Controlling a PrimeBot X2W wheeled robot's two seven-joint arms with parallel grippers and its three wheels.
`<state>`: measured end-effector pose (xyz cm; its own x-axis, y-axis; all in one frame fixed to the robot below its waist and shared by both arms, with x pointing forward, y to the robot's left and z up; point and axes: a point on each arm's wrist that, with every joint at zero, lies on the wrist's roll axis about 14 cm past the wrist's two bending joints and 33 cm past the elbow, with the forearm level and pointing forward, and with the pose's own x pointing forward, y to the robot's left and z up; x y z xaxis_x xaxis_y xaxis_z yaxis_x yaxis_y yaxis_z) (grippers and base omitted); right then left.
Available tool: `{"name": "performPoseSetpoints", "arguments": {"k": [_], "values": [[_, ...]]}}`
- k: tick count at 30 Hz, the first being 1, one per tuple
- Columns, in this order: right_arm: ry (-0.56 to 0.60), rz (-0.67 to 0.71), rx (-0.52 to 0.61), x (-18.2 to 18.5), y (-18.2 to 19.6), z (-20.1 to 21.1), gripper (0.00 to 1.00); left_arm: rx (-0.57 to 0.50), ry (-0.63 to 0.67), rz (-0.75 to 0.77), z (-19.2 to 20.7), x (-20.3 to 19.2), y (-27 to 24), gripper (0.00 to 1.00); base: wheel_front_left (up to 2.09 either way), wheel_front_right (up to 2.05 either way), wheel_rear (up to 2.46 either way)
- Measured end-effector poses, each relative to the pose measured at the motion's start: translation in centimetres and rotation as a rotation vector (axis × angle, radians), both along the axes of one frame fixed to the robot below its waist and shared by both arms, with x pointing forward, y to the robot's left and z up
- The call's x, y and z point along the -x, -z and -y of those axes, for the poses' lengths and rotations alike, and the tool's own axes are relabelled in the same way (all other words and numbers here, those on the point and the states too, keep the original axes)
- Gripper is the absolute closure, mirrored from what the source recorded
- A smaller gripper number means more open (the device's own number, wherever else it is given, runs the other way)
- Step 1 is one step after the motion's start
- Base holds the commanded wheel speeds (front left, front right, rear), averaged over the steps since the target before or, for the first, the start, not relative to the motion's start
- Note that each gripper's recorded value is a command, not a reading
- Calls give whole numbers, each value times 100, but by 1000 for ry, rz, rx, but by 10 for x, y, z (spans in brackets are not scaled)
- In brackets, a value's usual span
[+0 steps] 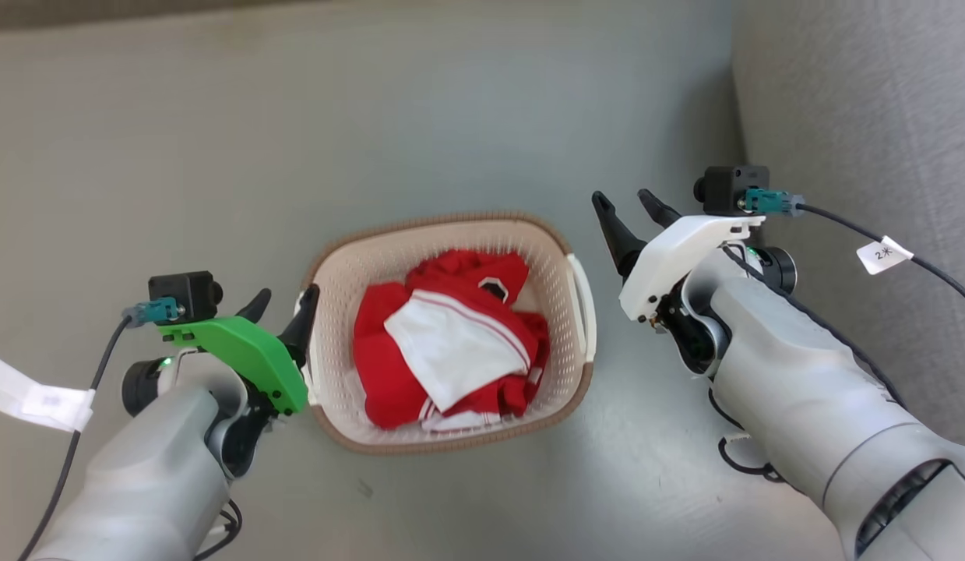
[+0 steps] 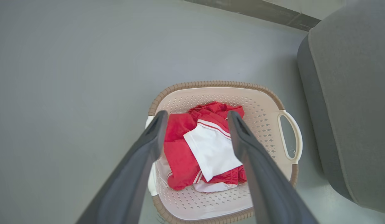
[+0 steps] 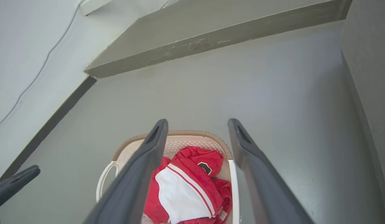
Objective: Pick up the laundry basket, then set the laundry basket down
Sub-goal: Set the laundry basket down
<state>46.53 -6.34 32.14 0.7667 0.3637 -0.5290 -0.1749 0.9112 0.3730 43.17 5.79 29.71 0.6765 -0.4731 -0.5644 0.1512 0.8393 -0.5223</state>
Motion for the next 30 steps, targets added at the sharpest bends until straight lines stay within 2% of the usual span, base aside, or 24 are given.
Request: {"name": "performPoseSetpoints", "arguments": {"k": [9, 14, 23, 30], "values": [[31, 146, 6, 3, -53, 22, 0, 55, -13, 109, 8, 2, -49, 0, 0, 0, 0], [27, 250, 33, 7, -85, 26, 0, 67, -63, 246, -7, -21, -95, 0, 0, 0, 0], [73, 482, 25, 7, -162, 31, 0, 75, -123, 443, -28, -33, -162, 0, 0, 0, 0], [120, 552, 93, 19, -173, 53, 0, 100, -145, 588, -31, -36, -205, 0, 0, 0, 0]]}}
